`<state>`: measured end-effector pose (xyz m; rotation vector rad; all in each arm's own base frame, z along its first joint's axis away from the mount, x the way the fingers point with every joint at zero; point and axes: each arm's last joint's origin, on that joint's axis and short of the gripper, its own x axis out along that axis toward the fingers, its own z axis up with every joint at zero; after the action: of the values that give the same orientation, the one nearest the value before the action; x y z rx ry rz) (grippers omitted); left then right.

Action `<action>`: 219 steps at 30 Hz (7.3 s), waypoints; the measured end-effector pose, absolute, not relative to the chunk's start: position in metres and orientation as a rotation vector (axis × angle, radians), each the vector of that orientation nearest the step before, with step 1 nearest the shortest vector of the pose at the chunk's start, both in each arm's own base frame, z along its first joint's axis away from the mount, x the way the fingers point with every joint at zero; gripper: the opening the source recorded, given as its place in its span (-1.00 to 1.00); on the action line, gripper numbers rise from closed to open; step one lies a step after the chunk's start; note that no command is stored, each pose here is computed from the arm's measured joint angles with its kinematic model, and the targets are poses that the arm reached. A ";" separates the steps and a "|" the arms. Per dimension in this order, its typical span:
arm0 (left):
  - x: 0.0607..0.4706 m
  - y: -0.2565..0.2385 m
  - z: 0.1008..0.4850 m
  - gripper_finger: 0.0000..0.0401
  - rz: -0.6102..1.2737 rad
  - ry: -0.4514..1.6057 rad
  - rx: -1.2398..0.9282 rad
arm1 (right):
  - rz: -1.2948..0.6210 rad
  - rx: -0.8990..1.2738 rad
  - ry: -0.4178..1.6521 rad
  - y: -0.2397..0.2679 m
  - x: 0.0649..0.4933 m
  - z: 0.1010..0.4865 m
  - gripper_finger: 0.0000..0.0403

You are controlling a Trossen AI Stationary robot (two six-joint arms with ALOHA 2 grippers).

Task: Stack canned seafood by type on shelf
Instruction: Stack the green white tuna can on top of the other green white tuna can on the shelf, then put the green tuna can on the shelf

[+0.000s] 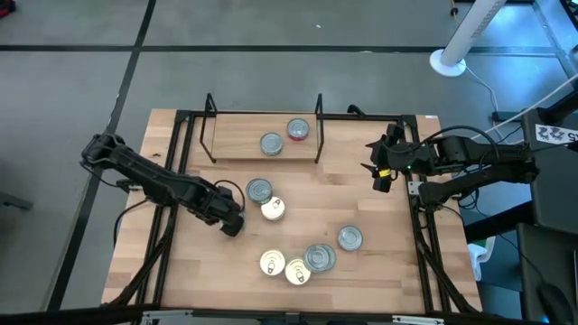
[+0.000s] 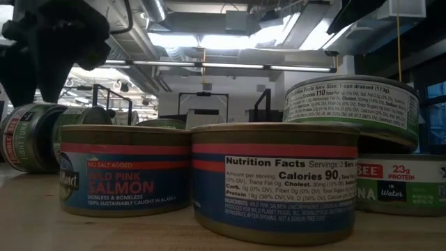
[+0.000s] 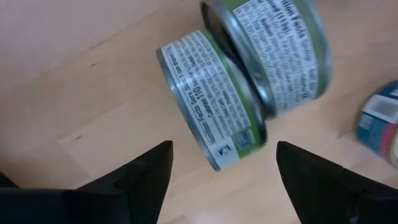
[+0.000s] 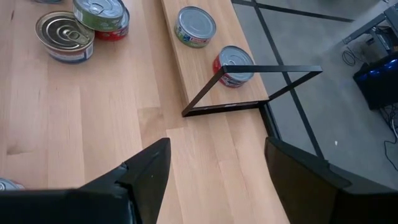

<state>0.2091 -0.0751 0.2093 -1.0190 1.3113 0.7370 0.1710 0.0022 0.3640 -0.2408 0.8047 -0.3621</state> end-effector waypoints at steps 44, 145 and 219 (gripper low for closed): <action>0.187 -0.069 0.230 -0.33 0.728 1.383 -0.986 | -0.263 -0.270 0.785 0.003 0.156 0.362 0.29; 0.306 0.099 0.195 0.26 0.456 1.342 0.914 | -0.062 0.065 0.255 0.010 0.157 0.213 0.29; 0.240 -0.032 0.277 0.26 0.512 0.880 -1.026 | -0.064 0.063 0.305 0.010 0.155 0.208 0.29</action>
<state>0.2396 -0.0322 0.2772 -1.0260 0.8802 0.5116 0.1555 0.0101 0.2082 0.0627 0.3051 -0.0645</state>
